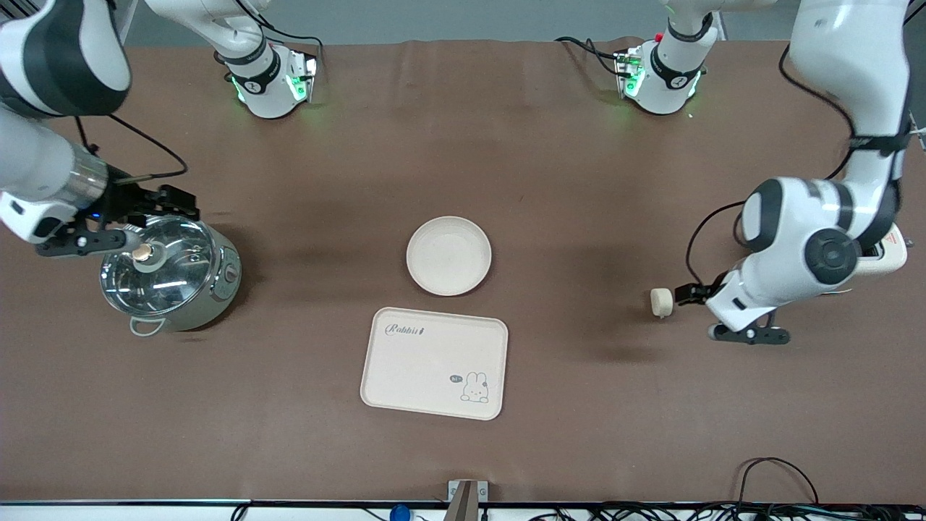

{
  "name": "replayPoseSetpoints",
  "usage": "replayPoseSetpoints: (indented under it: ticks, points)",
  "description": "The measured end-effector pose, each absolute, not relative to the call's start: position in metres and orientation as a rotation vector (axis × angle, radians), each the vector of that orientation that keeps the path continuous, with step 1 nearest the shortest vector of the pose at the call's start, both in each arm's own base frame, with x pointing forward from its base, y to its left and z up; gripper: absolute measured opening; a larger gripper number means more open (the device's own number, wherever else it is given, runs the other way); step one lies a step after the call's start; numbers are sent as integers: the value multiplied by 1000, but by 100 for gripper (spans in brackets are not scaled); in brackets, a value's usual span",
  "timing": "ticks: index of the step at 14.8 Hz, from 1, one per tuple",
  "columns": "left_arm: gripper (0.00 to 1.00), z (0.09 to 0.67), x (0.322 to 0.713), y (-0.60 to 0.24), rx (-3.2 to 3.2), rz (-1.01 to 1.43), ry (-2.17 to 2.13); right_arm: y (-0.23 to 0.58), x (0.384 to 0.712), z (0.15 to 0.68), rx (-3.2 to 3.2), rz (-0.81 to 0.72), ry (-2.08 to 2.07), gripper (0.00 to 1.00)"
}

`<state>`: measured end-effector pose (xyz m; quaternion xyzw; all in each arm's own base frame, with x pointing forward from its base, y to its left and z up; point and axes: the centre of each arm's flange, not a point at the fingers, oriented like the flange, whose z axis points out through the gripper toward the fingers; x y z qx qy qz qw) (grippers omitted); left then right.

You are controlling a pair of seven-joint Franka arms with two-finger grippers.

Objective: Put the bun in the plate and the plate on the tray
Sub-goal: 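Move the right gripper from the pot toward the white plate, then grasp the plate rim with the right gripper while the left gripper withdraws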

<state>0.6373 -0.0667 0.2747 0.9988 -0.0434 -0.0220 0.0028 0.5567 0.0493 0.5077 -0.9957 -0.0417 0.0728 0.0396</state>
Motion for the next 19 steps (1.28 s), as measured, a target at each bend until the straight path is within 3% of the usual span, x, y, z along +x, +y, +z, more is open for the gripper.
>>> replayPoseSetpoints:
  ticks: [5, 7, 8, 9, 15, 17, 19]
  points:
    - [99, 215, 618, -82, 3102, 8, -111, 133, 545, 457, -3027, 217, -120, 100]
    - [88, 204, 609, -81, 3102, 1, -102, 143, 533, 418, -2992, 230, -97, 100]
    - [88, 201, 607, -79, 3102, 1, -99, 146, 527, 403, -2987, 242, -93, 100]
    - [83, 199, 605, -78, 3101, 4, -97, 149, 523, 394, -2977, 257, -87, 100]
    - [24, 193, 596, -91, 3061, 46, -67, 155, 516, 373, -2863, 221, 45, 100]
    - [13, 209, 598, -108, 3041, 90, -99, 167, 507, 355, -2836, 181, 76, 100]
    - [8, 243, 600, -151, 3002, 111, -156, 185, 493, 337, -2807, 152, 100, 100]
